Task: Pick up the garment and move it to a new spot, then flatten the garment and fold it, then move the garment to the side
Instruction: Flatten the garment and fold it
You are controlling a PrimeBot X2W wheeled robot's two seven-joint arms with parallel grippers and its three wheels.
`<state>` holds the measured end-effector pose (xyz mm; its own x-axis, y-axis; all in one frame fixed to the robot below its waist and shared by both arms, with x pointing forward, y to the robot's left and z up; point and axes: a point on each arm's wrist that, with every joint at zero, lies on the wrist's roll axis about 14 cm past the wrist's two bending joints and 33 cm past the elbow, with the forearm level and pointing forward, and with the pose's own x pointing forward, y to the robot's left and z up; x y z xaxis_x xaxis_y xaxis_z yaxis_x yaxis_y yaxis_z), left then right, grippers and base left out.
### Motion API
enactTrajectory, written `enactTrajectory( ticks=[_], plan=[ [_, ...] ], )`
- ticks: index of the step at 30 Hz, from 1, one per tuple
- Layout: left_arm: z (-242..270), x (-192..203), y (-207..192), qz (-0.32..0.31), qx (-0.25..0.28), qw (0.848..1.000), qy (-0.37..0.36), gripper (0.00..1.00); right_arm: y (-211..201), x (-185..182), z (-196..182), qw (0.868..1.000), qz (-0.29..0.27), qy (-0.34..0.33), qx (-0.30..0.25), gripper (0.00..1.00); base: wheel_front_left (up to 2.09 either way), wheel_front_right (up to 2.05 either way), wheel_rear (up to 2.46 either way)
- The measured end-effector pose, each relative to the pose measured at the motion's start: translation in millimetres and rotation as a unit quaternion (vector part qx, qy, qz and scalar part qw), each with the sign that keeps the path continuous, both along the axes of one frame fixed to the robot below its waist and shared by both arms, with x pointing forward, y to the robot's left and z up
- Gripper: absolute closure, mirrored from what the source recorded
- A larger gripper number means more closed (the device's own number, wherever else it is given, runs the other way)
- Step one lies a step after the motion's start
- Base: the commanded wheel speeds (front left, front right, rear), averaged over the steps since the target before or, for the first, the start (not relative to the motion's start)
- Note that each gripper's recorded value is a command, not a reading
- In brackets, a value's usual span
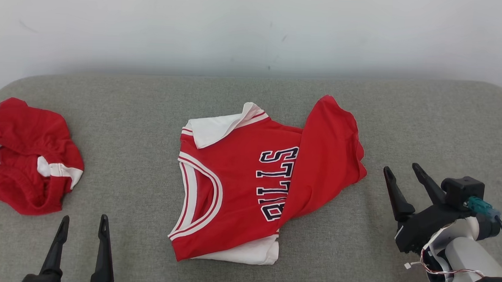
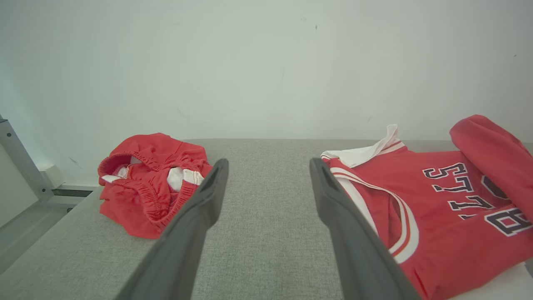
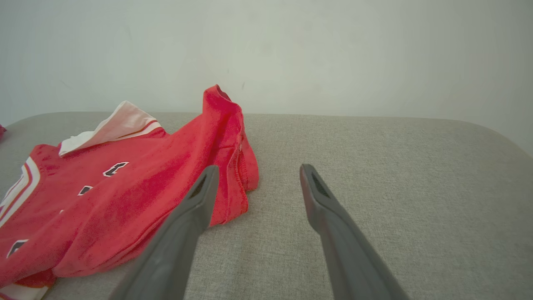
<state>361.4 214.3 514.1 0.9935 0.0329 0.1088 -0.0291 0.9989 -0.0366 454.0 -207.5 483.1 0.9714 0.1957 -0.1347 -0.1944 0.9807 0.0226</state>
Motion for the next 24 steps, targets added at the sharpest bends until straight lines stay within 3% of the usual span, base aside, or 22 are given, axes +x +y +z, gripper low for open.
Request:
enactTrajectory(
  ticks=[15,24],
  plan=[
    [-5.0,4.7,0.1,0.002,-0.001,1.0,0.008,0.0,26.1,39.9,5.0,0.998,0.03,0.022,-0.046,0.0,0.0,0.0,0.0],
    [-11.4,1.3,15.8,0.026,-0.001,0.999,0.02,0.0,35.0,77.6,-21.0,0.995,0.029,0.07,-0.07,0.0,0.0,0.0,0.0]
  ],
)
